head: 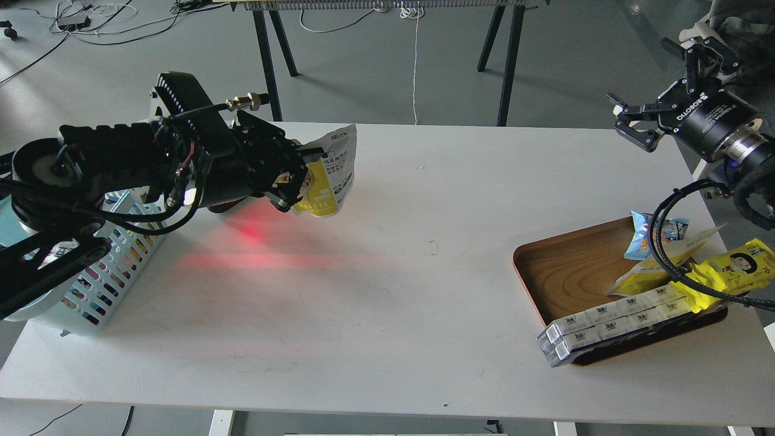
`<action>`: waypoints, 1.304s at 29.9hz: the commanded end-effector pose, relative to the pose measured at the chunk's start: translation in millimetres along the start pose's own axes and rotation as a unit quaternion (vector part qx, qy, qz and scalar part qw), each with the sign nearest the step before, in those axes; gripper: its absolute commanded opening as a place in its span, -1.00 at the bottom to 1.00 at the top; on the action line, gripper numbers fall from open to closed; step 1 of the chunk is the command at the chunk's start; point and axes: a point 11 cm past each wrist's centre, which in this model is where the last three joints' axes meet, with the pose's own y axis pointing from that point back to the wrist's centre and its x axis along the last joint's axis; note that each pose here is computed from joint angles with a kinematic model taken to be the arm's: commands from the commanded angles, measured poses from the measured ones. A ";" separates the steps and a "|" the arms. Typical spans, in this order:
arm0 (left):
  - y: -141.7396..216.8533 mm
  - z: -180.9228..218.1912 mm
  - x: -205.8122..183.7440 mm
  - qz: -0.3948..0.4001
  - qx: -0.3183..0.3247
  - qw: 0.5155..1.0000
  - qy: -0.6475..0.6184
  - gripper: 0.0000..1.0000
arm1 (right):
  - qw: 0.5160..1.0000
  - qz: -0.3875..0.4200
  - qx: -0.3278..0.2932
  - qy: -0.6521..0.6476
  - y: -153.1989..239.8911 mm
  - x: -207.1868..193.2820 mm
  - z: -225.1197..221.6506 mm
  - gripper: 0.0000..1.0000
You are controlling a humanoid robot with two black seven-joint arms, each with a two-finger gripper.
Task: Scan snack and place in basket
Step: 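Lift the packet with the left gripper and hold it before the scanner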
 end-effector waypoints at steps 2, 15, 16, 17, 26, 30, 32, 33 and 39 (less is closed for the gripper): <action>-9.3 -0.5 -12.5 -0.038 -0.005 0.999 -0.016 -0.99 | 1.000 0.001 0.000 -0.001 0.6 0.9 0.4 0.99; -2.0 -19.6 -30.5 -0.083 0.014 0.996 -0.029 -0.99 | 1.000 0.002 -0.001 0.000 1.2 1.7 0.6 0.99; -1.9 -19.1 -29.7 -0.082 0.012 0.996 -0.029 -0.99 | 1.000 0.003 -0.001 0.000 1.6 2.3 1.1 0.99; -0.8 -19.0 -29.9 -0.082 0.010 0.996 -0.030 -0.99 | 1.000 0.003 -0.001 0.000 1.6 2.3 1.1 0.99; 13.8 -28.9 -22.9 -0.081 0.026 0.995 -0.043 -0.98 | 1.000 0.003 -0.003 0.000 1.3 2.0 1.8 0.99; 21.1 -36.5 -15.9 -0.078 0.034 0.995 -0.051 -0.99 | 1.000 0.003 -0.003 0.000 1.3 2.0 1.8 0.99; 22.4 -37.7 -12.3 -0.076 0.033 0.995 -0.054 -0.99 | 1.000 0.002 -0.003 0.001 1.1 1.6 1.9 0.99; 23.2 -38.8 -10.4 -0.075 0.033 0.995 -0.056 -0.98 | 1.000 0.002 -0.003 0.001 1.1 1.6 1.9 0.99; 22.6 -41.5 0.0 -0.065 0.034 0.995 -0.062 -0.98 | 1.000 0.002 -0.003 0.001 1.5 1.7 1.4 0.99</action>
